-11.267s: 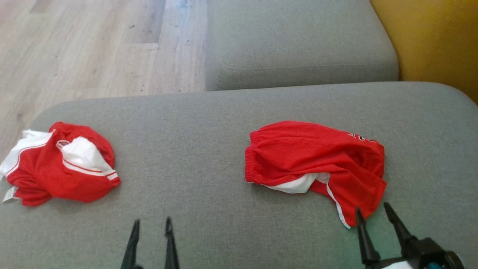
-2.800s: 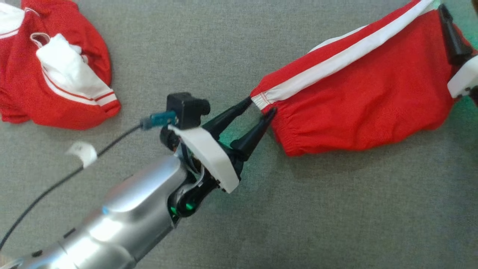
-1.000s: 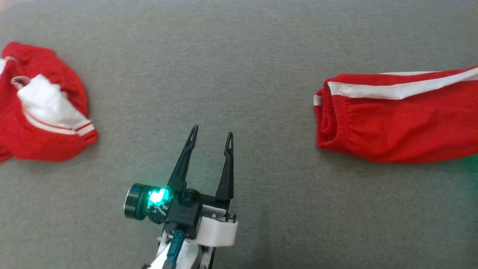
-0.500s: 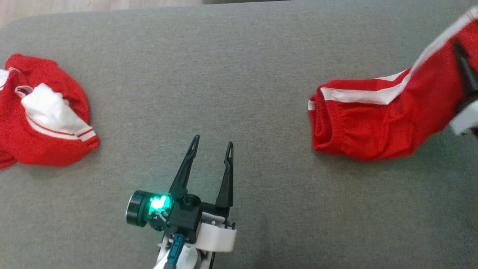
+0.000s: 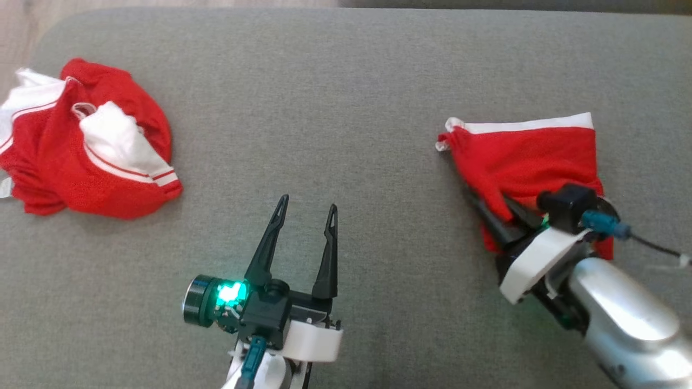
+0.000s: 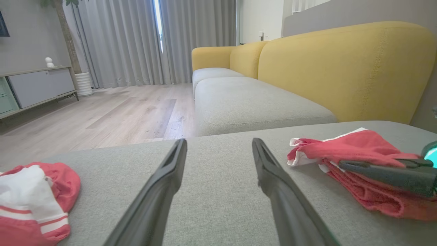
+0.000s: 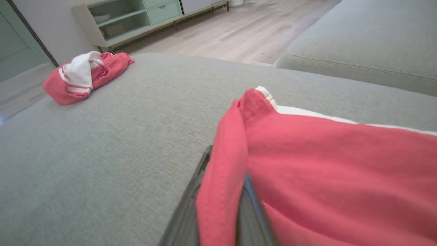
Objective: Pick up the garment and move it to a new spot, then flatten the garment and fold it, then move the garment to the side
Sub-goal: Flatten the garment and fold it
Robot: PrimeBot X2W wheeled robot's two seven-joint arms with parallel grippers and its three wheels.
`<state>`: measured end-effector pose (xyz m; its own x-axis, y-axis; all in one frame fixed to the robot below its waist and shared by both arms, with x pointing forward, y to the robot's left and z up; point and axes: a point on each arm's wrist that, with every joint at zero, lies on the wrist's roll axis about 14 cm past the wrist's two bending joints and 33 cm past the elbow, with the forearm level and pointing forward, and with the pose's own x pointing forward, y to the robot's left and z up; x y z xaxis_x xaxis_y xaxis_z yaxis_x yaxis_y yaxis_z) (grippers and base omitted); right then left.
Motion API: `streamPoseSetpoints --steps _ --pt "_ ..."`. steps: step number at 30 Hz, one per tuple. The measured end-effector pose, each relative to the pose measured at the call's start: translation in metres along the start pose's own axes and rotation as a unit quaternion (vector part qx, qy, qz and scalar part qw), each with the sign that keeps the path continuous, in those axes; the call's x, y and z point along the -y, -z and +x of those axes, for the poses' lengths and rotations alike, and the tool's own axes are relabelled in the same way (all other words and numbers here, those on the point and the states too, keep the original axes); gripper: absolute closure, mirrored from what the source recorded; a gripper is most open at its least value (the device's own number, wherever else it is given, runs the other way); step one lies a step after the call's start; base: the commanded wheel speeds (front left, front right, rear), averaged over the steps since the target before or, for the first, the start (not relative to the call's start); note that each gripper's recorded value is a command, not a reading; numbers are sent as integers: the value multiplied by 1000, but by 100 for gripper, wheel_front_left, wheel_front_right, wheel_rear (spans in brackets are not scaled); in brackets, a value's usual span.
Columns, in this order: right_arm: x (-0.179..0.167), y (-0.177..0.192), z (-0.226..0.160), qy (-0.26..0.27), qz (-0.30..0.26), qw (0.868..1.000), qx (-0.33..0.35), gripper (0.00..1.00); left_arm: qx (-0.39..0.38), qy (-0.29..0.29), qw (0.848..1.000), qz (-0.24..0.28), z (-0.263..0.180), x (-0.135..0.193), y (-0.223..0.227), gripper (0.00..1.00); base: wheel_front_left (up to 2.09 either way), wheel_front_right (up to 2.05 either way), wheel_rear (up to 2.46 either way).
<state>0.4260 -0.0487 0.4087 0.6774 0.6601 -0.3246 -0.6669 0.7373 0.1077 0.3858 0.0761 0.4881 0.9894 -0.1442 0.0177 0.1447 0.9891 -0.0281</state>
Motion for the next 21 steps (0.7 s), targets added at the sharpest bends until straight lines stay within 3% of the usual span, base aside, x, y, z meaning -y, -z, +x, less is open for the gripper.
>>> streamPoseSetpoints --steps 5,10,15,21 --pt "-18 -20 3 -4 14 998 58 0 3 -13 1000 -3 -7 -5 -4 0 0 0 0" --pt "-12 -36 -20 36 17 994 106 0 10 -25 1000 -10 -21 -7 -10 0 0 0 0" --pt "-8 -34 -61 95 31 986 134 0 16 -40 999 -18 -41 -13 -15 0 0 0 0" --pt "-10 1 -117 158 45 980 116 0 2 -51 999 -17 -73 -17 -6 0 0 0 0"
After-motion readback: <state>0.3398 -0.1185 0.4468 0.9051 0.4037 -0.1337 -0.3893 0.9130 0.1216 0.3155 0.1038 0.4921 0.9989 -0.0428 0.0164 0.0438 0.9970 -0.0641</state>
